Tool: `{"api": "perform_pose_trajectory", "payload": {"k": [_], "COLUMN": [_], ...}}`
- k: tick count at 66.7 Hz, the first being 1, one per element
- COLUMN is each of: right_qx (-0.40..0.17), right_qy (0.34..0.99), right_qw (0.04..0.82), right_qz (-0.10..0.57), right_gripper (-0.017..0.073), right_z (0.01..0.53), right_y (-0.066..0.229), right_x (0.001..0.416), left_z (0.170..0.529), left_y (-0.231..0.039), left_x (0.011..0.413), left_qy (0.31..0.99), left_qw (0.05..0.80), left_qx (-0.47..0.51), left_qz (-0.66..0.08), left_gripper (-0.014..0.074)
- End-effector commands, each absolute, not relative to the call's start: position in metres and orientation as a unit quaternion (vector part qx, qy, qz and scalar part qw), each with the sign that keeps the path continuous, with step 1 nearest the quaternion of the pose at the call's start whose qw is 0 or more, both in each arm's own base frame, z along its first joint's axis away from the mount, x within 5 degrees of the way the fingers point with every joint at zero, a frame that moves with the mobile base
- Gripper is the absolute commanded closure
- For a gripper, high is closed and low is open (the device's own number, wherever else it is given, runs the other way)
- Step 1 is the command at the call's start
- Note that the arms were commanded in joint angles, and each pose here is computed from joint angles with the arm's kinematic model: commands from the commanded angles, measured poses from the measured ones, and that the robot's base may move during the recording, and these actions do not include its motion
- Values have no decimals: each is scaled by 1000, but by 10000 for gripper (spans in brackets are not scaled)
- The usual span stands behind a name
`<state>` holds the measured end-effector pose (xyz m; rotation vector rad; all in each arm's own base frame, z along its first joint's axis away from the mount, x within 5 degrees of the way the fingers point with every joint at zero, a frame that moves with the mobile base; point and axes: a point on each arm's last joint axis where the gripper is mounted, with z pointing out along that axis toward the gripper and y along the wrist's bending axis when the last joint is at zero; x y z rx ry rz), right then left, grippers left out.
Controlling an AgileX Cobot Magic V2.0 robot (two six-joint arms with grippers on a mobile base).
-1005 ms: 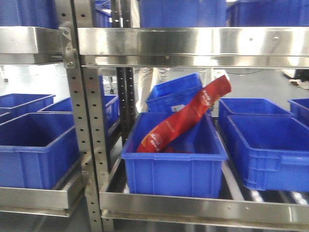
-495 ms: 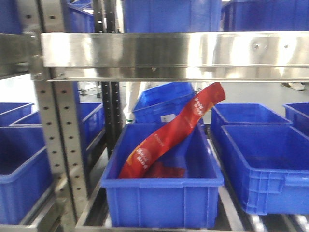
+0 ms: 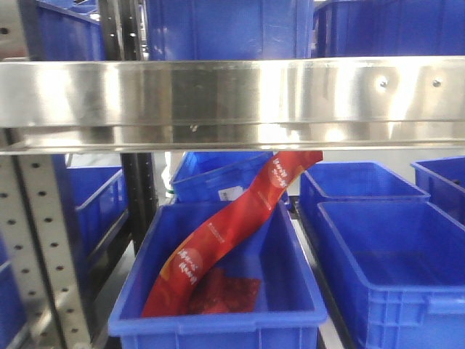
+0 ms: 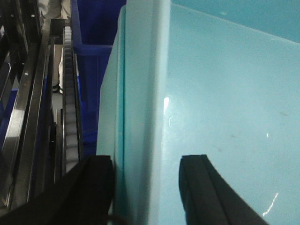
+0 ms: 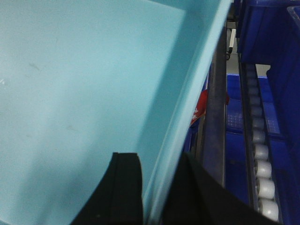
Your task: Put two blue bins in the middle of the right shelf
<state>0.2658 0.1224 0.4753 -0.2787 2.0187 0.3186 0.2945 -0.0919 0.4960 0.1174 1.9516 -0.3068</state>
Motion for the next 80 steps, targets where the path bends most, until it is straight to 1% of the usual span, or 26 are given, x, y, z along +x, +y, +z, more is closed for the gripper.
{"api": "perform_pose_trajectory", "payload": {"k": [1,80], "right_qx": [-127,-127], "right_qy": [808,808], "right_qw": [559,559], "right_qz": [138,138], "right_gripper": [713,713], "right_z": [490,490], "right_y": [122,122], "right_x": [263,263], "left_z": [513,513], "left_y": [-94,-94], "left_x": [288,288], "left_qy": [790,790], "left_qw": [591,591], "left_qx": [57,57], "left_qz": [-152,-152], "left_gripper": [704,704]}}
